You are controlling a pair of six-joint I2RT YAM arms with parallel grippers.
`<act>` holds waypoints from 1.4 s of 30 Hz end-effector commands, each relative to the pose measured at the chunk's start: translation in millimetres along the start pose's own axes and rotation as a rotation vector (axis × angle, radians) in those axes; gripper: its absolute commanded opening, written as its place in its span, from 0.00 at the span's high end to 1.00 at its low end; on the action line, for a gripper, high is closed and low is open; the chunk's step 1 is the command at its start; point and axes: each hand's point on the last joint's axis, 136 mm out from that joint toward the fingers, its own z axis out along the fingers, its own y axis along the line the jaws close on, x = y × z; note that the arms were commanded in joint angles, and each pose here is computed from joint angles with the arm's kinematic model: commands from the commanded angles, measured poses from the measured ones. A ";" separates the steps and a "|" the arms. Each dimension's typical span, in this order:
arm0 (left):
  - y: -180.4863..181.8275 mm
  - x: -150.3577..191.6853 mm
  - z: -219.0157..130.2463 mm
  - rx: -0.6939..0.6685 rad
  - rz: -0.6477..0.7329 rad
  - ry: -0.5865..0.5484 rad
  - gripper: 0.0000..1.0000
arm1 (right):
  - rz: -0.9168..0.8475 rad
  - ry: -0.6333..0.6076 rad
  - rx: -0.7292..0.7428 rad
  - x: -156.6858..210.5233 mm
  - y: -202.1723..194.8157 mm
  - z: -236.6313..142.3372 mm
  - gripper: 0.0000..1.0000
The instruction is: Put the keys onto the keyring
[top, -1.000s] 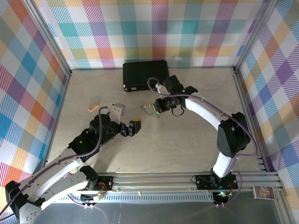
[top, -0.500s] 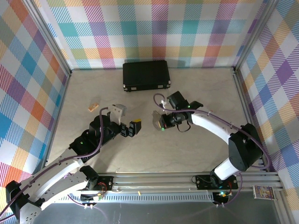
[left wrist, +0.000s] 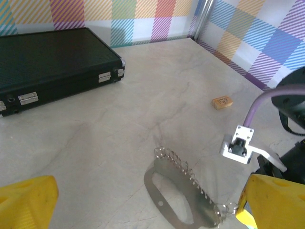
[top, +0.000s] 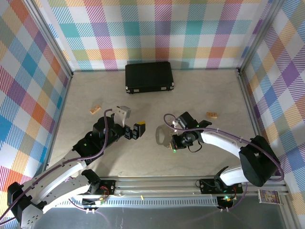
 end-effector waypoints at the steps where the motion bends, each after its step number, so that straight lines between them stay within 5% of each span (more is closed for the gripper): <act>1: 1.5 -14.7 -2.9 -0.006 0.013 -0.050 0.00 | 0.033 -0.012 -0.044 7.2 5.5 -0.4 0.99; 17: 1.8 -17.1 -1.7 -0.007 -0.005 -0.068 0.00 | 0.094 0.015 -0.014 47.8 -14.0 7.0 0.82; 25: 14.2 -19.2 -6.4 -0.078 -0.053 -0.076 0.00 | 0.038 -0.080 0.005 37.5 -9.7 -15.3 0.70; 31: 46.0 -10.5 -15.6 -0.244 -0.169 -0.105 0.00 | -0.097 -0.356 0.025 4.1 4.6 -73.3 0.46; 36: 70.2 -0.5 -20.5 -0.395 -0.136 -0.060 0.00 | -0.175 -0.557 0.141 -18.1 -4.2 -113.0 0.18; 42: 105.8 10.8 -26.4 -0.589 -0.070 0.022 0.00 | -0.237 -0.702 0.275 -39.2 -20.4 -143.9 0.01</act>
